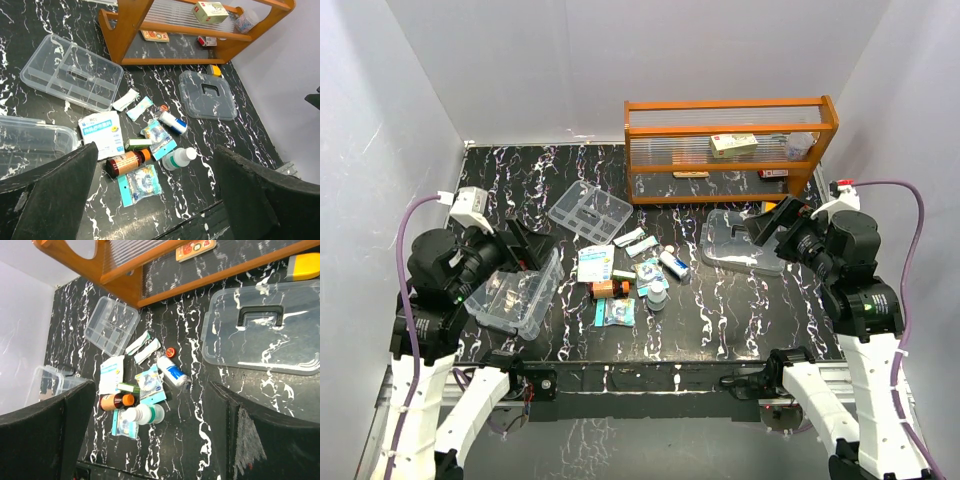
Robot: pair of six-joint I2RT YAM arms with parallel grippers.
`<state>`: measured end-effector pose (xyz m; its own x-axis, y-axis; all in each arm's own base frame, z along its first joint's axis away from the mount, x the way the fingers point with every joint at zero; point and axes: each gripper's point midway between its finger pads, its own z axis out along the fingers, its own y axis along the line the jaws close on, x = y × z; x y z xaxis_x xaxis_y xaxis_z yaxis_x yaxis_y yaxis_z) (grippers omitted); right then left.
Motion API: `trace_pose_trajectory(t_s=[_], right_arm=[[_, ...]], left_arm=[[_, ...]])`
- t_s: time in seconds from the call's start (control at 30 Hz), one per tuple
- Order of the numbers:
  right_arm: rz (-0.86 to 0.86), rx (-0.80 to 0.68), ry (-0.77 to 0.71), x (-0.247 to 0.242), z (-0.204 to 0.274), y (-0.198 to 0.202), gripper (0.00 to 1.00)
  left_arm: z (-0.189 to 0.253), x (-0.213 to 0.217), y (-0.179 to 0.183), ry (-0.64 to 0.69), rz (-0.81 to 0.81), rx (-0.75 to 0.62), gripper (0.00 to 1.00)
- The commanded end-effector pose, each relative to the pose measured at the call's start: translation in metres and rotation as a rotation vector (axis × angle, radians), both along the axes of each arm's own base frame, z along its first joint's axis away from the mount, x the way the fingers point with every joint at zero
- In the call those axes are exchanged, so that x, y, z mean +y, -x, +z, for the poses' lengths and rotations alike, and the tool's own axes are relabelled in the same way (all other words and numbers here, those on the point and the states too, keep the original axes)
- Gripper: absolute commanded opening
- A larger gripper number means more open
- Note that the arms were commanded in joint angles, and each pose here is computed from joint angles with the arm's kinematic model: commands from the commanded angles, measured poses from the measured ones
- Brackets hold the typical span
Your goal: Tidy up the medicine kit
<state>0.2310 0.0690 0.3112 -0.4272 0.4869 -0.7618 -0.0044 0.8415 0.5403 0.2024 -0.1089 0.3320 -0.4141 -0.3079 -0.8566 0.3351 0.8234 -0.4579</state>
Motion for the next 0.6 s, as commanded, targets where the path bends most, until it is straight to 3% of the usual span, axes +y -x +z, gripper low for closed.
trace_pose_trajectory(t_s=[0.0, 0.13, 0.23, 0.4, 0.57], right_arm=[[0.057, -0.028, -0.055, 0.012, 0.004, -0.001, 0.89], [0.071, -0.005, -0.07, 0.016, -0.008, -0.001, 0.89], [0.072, 0.009, -0.075, 0.017, -0.014, -0.002, 0.89], [0.068, 0.008, -0.082, 0.017, -0.016, -0.004, 0.88], [0.069, 0.014, -0.095, 0.018, -0.021, -0.004, 0.88]], left_arm=[[-0.015, 0.003, -0.001, 0.023, 0.041, 0.064, 0.99], [-0.045, 0.02, -0.007, 0.001, 0.159, 0.174, 0.99], [-0.072, 0.051, -0.008, -0.024, 0.379, 0.308, 0.97], [-0.11, 0.108, 0.006, -0.106, 0.77, 0.5, 0.84], [-0.137, 0.121, 0.004, -0.184, 0.859, 0.585, 0.65]])
